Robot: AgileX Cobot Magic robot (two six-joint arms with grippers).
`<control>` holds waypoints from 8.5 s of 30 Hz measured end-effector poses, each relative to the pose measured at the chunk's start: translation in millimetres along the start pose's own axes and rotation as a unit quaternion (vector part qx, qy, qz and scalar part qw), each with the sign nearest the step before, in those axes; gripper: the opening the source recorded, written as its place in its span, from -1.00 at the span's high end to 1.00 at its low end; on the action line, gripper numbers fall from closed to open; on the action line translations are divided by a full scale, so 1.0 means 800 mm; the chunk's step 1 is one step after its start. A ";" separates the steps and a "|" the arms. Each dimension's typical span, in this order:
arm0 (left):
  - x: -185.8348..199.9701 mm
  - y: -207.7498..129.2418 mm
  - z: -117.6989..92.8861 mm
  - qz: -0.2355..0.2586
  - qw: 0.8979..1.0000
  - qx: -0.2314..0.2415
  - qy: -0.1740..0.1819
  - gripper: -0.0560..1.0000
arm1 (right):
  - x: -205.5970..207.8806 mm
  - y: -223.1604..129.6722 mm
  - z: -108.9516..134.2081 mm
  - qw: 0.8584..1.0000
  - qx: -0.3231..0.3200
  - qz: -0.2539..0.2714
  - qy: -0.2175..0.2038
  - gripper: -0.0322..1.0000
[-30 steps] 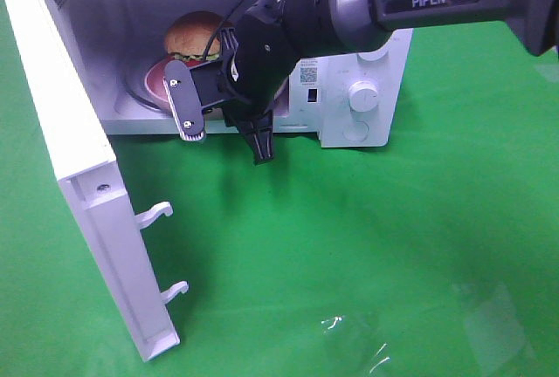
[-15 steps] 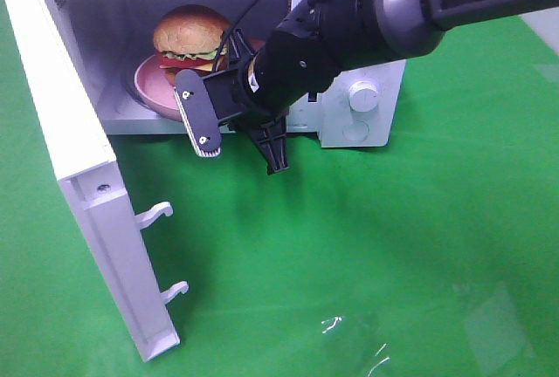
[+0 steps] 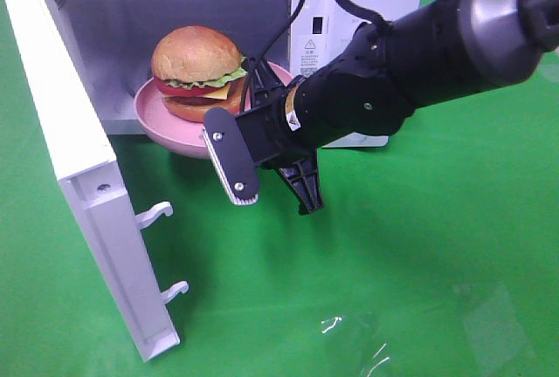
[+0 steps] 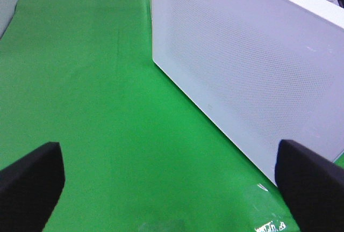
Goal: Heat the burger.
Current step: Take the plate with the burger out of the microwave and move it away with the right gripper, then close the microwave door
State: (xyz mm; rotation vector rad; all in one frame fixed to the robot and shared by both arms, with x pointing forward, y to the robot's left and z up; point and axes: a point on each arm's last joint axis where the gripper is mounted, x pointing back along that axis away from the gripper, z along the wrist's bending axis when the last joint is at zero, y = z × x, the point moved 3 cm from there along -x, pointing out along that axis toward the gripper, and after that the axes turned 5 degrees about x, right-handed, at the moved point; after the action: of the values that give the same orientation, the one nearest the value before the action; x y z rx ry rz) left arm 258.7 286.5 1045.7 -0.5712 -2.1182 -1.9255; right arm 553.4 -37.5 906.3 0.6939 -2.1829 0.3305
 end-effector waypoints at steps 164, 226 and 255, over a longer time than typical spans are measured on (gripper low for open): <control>0.000 0.000 0.000 0.000 1.000 -0.001 0.001 -0.98 | 0.225 -0.121 0.162 0.635 -0.590 0.496 -0.045 0.75; 0.000 0.000 0.000 0.000 1.000 -0.001 0.001 -0.98 | 0.129 -0.114 0.157 0.604 -0.695 0.389 0.031 0.04; 0.000 0.000 0.000 0.000 1.000 -0.001 0.001 -0.98 | 0.327 -0.076 0.133 0.672 -0.720 0.173 0.016 -0.63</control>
State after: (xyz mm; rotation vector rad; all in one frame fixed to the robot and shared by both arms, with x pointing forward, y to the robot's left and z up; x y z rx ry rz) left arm 258.7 286.8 1045.7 -0.5687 -2.1154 -1.9270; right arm 384.8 -230.9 1038.5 -0.6313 -1.7614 -1.1340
